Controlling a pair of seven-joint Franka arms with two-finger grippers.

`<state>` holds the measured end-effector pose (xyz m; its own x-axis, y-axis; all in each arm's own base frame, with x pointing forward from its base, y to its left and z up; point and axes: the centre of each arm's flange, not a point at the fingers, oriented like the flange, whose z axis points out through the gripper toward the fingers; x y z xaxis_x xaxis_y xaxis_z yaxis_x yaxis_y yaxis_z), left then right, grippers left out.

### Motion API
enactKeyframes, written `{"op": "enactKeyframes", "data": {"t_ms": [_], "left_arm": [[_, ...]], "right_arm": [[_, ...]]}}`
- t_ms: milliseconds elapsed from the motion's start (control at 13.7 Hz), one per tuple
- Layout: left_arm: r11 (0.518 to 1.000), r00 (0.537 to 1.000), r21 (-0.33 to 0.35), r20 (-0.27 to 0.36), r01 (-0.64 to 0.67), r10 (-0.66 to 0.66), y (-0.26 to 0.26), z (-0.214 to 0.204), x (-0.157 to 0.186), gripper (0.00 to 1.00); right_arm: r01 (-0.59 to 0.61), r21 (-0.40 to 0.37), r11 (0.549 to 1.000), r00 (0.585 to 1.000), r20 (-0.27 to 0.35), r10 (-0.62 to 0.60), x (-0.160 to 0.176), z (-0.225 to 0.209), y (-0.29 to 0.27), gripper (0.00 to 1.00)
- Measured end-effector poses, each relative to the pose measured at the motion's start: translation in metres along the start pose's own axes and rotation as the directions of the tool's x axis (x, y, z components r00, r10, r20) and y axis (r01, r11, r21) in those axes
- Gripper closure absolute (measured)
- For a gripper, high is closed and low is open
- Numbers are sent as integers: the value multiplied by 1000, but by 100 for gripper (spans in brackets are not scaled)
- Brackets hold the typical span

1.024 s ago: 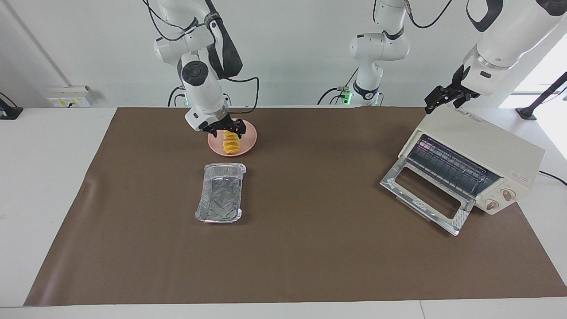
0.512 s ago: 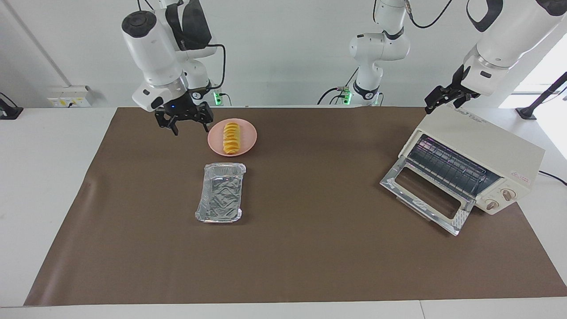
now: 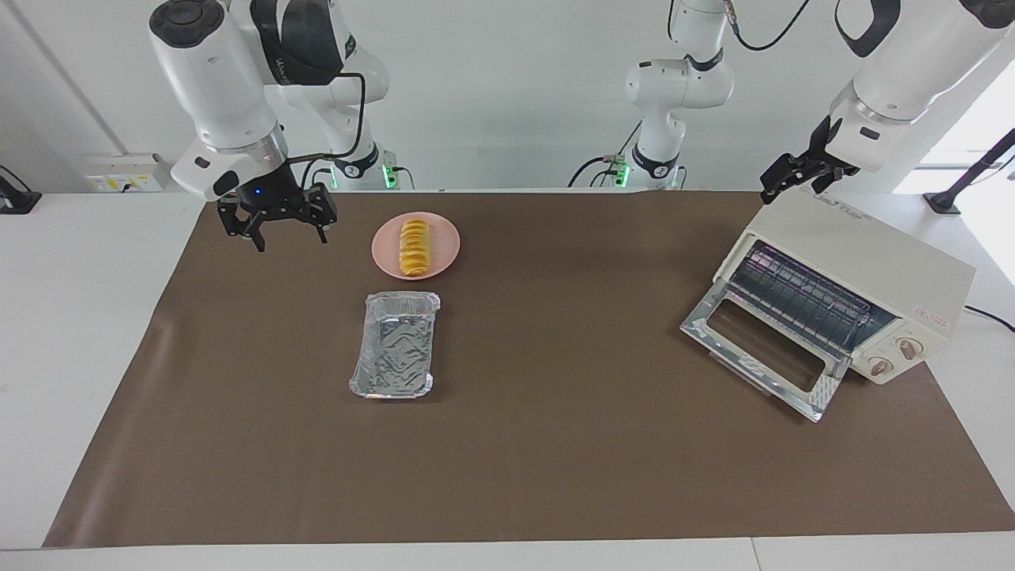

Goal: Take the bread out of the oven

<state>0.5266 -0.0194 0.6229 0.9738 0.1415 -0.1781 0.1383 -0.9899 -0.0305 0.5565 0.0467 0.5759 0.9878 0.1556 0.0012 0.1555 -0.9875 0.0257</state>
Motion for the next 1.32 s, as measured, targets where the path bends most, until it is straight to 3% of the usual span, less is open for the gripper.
{"op": "enactKeyframes", "data": {"t_ms": [293, 732, 951, 1317], "left_arm": [[1000, 1000, 0, 0, 0, 0, 0, 0, 0, 0], [1000, 1000, 0, 0, 0, 0, 0, 0, 0, 0], [1000, 1000, 0, 0, 0, 0, 0, 0, 0, 0], [1000, 1000, 0, 0, 0, 0, 0, 0, 0, 0]], "right_arm": [[-42, 2, 999, 998, 51, 42, -8, -1, 5, 0], [-80, 0, 997, 997, -12, 80, -3, -7, 21, 0], [-85, 0, 996, 996, -15, 85, -3, -8, 23, 0], [-113, 0, 994, 993, 40, 113, -10, -18, 38, 0]]}}
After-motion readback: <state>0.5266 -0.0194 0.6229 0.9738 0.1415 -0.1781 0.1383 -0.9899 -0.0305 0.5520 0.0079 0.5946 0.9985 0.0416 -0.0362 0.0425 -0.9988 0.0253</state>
